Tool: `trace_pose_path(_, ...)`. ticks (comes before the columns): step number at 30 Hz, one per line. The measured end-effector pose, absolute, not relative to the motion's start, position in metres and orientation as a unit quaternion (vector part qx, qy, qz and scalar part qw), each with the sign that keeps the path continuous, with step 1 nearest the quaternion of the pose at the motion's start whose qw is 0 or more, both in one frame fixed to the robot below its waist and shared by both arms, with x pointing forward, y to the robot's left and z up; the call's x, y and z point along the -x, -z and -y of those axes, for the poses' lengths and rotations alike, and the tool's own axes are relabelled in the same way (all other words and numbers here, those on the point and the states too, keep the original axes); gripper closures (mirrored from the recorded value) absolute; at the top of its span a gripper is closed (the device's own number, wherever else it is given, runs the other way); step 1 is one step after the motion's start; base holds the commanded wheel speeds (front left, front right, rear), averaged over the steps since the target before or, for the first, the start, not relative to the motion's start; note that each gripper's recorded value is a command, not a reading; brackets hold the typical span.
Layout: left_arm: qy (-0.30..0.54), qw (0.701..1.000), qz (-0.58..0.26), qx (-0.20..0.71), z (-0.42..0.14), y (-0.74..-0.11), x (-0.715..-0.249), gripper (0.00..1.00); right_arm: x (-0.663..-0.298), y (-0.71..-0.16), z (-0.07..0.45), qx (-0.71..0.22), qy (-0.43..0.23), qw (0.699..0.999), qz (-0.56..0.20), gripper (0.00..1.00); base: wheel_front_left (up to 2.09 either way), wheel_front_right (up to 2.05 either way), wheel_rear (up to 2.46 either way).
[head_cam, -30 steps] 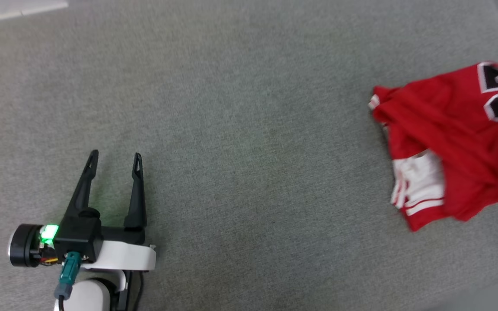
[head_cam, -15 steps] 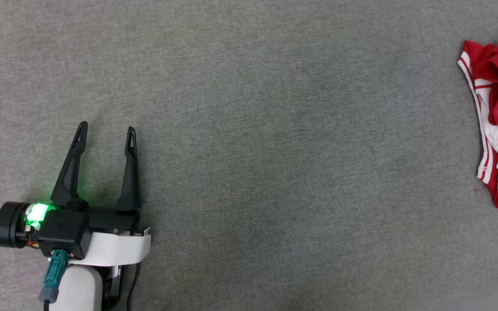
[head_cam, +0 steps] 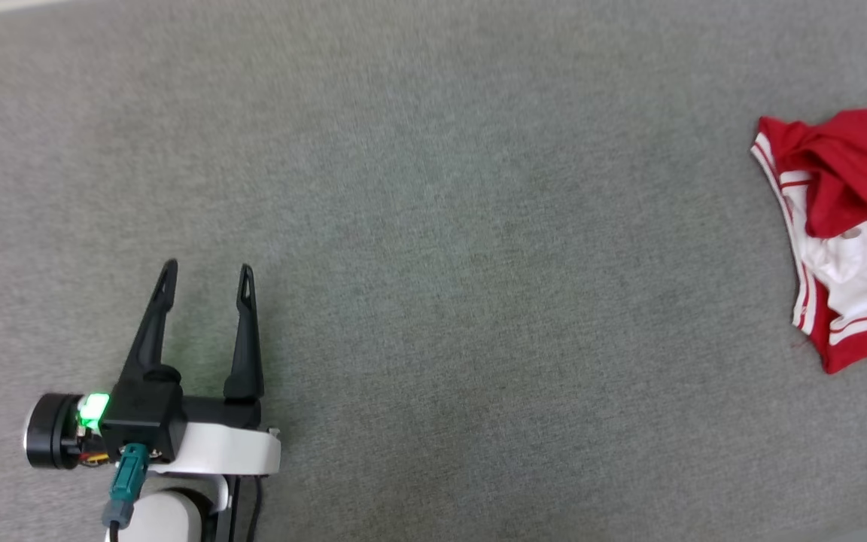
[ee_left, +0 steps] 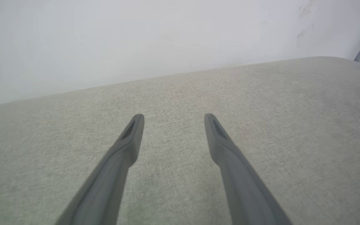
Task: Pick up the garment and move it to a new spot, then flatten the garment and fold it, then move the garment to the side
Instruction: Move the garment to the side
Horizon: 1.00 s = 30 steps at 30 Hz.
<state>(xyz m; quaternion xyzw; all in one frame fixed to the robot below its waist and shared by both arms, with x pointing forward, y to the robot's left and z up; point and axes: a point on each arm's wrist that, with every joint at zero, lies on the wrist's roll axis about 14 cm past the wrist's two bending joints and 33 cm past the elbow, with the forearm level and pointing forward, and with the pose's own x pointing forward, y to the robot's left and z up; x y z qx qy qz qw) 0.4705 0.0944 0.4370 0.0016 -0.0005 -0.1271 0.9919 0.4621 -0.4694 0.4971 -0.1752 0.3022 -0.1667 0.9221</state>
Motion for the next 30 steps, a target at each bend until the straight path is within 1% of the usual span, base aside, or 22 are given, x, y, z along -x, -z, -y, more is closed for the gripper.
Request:
trace_pose_path(3, 0.116, 0.993, 0.009, -0.002, -0.099, -0.451, -0.46, 0.0, -0.473, -0.543, 0.461, 0.198, 0.159, 0.946, -0.2, 0.0, 0.0, 0.0, 0.0)
trace_pose_path(6, 0.108, 0.994, 0.015, -0.004, -0.105, -0.463, -0.446, 0.0, -0.482, -0.579, 0.435, 0.21, 0.135, 0.963, -0.104, 0.0, 0.0, 0.0, 0.0)
trace_pose_path(11, 0.088, 0.996, 0.029, -0.005, -0.116, -0.483, -0.423, 0.0, -0.481, -0.629, 0.385, 0.211, 0.092, 0.972, 0.049, 0.0, 0.0, 0.0, 0.0)
trace_pose_path(15, 0.07, 0.997, 0.04, -0.007, -0.127, -0.496, -0.408, 0.0, -0.472, -0.646, 0.335, 0.185, 0.053, 0.972, 0.133, 0.0, 0.0, 0.0, 0.0)
trace_pose_path(19, 0.049, 0.998, 0.048, -0.008, -0.14, -0.504, -0.395, 0.0, -0.461, -0.647, 0.288, 0.137, 0.019, 0.974, 0.18, 0.0, 0.0, 0.0, 0.0)
trace_pose_path(23, 0.025, 0.998, 0.052, -0.01, -0.155, -0.51, -0.382, 0.0, -0.445, -0.639, 0.245, 0.094, -0.016, 0.975, 0.2, 0.0, 0.0, 0.0, 0.0)
trace_pose_path(26, 0.009, 0.998, 0.059, -0.009, -0.165, -0.516, -0.375, 0.0, -0.431, -0.631, 0.216, 0.068, -0.039, 0.976, 0.204, 0.0, 0.0, 0.0, 0.0)
trace_pose_path(30, -0.003, 0.998, 0.06, -0.01, -0.173, -0.517, -0.365, 0.0, -0.414, -0.602, 0.193, 0.033, -0.054, 0.983, 0.175, 0.0, 0.0, 0.0, 0.0)
